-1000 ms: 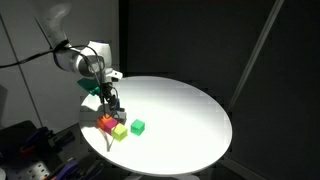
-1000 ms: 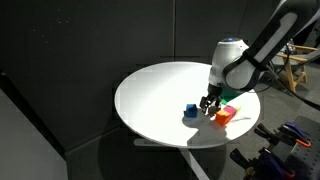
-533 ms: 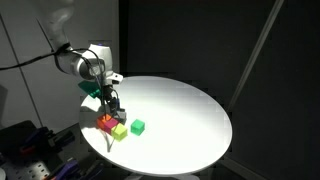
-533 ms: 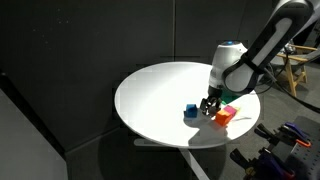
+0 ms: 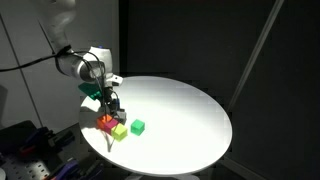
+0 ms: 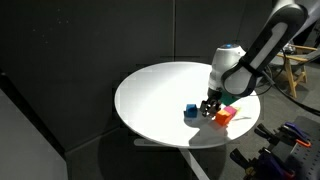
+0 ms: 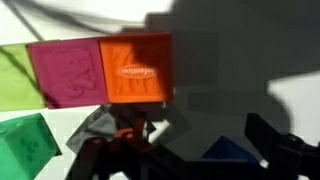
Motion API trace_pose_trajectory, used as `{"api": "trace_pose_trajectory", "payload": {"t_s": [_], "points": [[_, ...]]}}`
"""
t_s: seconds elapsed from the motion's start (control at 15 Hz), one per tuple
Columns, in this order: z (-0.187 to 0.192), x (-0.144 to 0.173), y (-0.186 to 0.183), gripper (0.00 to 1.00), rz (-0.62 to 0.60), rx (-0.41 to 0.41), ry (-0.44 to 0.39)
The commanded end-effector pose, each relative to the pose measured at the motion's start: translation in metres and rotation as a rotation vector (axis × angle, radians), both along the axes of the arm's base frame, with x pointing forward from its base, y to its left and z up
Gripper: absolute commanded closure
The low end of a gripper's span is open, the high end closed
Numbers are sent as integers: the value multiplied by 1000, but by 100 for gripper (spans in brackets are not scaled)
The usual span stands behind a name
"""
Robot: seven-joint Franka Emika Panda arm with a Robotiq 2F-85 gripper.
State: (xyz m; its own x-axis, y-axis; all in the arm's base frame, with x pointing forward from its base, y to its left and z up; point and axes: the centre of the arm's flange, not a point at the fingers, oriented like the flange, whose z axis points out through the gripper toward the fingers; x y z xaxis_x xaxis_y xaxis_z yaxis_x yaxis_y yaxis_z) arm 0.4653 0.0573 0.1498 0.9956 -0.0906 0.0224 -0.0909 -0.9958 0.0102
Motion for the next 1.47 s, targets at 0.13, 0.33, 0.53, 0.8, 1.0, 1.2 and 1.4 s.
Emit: {"api": "trace_pose_trajectory", "payload": {"t_s": [0.13, 0.33, 0.53, 0.8, 1.0, 1.2, 1.4], "points": [[-3, 3, 1, 0, 27, -4, -10], [-2, -1, 1, 0, 26, -2, -5], [-1, -5, 1, 0, 22, 0, -2], [-2, -11, 2, 0, 18, 0, 7], [-1, -17, 3, 0, 19, 3, 13], [0, -24, 4, 0, 17, 3, 17], [2, -30, 5, 0, 16, 6, 19]]}}
